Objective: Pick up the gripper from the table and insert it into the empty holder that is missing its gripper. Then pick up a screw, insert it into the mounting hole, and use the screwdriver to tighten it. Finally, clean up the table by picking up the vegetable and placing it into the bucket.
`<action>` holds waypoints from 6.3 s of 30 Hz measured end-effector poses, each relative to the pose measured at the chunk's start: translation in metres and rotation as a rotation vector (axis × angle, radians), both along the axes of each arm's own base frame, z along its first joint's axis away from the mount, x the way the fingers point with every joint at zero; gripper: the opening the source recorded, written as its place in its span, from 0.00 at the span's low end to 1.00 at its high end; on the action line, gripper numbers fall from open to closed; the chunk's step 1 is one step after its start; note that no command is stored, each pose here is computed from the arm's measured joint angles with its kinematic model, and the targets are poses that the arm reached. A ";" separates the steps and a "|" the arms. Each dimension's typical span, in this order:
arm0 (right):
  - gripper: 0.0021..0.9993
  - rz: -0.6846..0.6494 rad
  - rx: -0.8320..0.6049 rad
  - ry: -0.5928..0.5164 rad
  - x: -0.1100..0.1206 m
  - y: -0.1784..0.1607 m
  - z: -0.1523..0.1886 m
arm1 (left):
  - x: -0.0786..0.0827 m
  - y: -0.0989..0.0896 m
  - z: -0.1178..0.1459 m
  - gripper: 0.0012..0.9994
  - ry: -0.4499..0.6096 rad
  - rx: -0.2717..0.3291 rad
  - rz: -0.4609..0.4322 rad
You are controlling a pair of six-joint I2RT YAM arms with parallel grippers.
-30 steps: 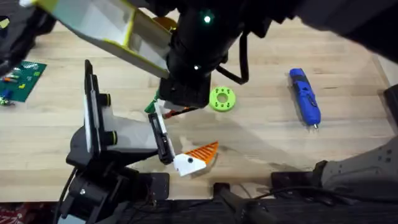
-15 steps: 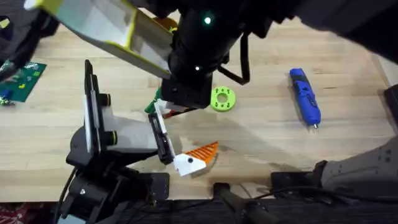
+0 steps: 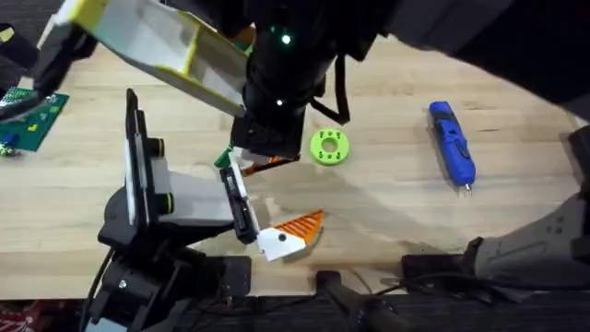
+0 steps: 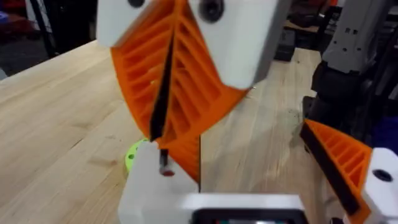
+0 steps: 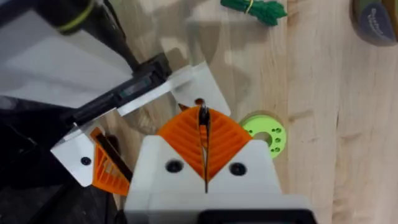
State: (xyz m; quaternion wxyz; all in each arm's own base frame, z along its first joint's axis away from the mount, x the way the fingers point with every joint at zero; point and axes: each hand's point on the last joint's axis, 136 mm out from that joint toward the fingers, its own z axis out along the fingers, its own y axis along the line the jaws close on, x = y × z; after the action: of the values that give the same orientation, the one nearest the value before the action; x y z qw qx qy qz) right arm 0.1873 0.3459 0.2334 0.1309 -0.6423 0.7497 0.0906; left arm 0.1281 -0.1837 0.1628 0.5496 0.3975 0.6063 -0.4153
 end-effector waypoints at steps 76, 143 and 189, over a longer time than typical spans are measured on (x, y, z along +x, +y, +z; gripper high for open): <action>0.01 0.010 0.020 0.037 -0.004 0.002 0.001 | 0.000 0.000 0.000 0.99 0.000 0.000 0.000; 1.00 -0.005 -0.071 0.096 -0.006 -0.008 -0.020 | 0.000 0.000 0.000 0.99 0.000 0.000 0.001; 1.00 -1.311 0.089 0.002 0.049 -0.329 0.060 | 0.000 0.000 0.000 0.99 0.000 0.000 0.001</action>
State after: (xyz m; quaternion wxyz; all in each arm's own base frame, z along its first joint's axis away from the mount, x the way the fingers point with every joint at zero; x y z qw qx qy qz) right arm 0.2366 0.0167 0.2937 0.1845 -0.0465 0.9815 0.0236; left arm 0.1283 -0.1837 0.1628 0.5496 0.3972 0.6065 -0.4151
